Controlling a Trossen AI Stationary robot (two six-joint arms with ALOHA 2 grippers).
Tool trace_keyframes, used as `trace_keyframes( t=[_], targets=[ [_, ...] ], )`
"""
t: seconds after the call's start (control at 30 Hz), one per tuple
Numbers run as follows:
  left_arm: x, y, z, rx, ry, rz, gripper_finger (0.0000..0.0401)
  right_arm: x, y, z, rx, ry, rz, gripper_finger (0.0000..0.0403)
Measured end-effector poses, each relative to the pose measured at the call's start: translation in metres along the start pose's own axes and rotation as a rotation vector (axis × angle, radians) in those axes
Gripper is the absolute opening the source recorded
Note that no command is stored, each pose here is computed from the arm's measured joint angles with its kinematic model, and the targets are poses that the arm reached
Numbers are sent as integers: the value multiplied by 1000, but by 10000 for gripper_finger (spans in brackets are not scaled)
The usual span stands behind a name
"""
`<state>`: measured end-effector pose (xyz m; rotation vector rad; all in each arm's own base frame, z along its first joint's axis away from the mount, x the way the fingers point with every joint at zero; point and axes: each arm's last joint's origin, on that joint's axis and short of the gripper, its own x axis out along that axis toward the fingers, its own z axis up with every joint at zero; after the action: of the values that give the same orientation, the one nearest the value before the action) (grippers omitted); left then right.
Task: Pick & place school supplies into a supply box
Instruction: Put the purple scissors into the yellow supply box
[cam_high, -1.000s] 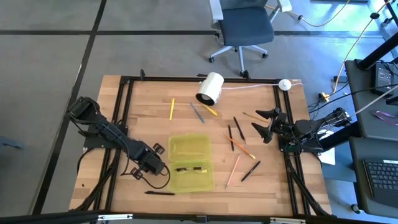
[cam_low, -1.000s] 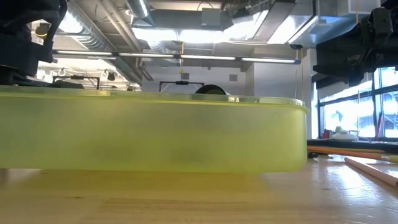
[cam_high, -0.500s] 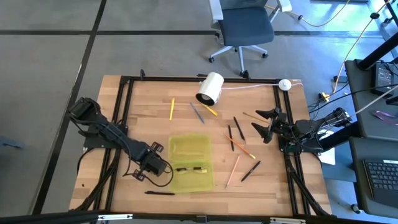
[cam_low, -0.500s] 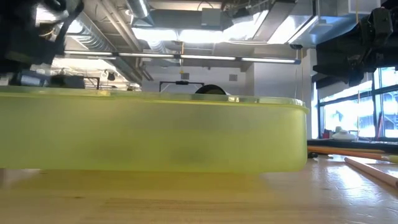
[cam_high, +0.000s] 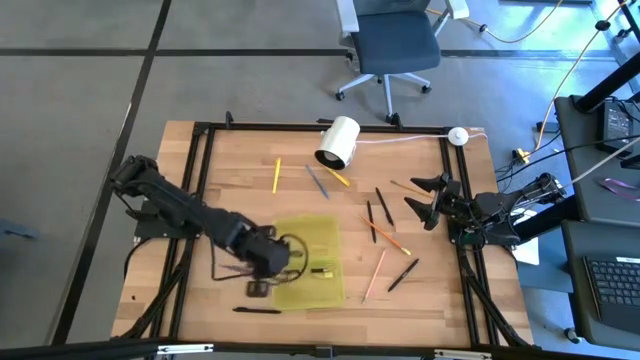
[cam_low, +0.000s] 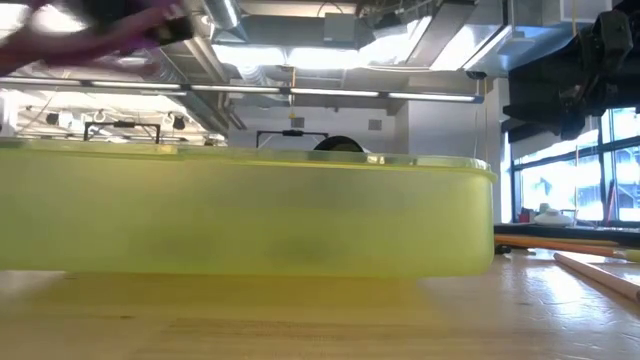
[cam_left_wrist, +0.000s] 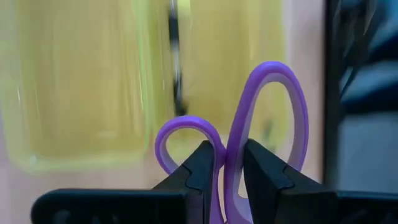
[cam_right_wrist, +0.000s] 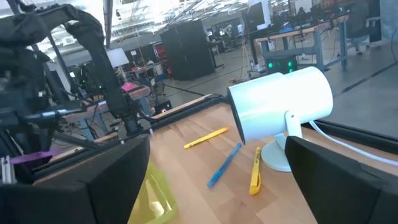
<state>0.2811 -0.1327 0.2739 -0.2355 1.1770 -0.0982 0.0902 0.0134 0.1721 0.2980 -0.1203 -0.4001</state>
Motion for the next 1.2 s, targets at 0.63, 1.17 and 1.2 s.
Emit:
trace_keyframes(
  t=[0.63, 1.17, 1.2],
  targets=[
    [77, -27, 124, 149, 57, -12, 56, 0, 0, 0, -7, 0, 0, 376],
    [131, -19, 120, 264, 204, 21, 56, 0, 0, 0, -4, 0, 2, 376],
    [134, -19, 119, 259, 212, 21, 56, 0, 0, 0, -4, 0, 2, 376]
  ],
)
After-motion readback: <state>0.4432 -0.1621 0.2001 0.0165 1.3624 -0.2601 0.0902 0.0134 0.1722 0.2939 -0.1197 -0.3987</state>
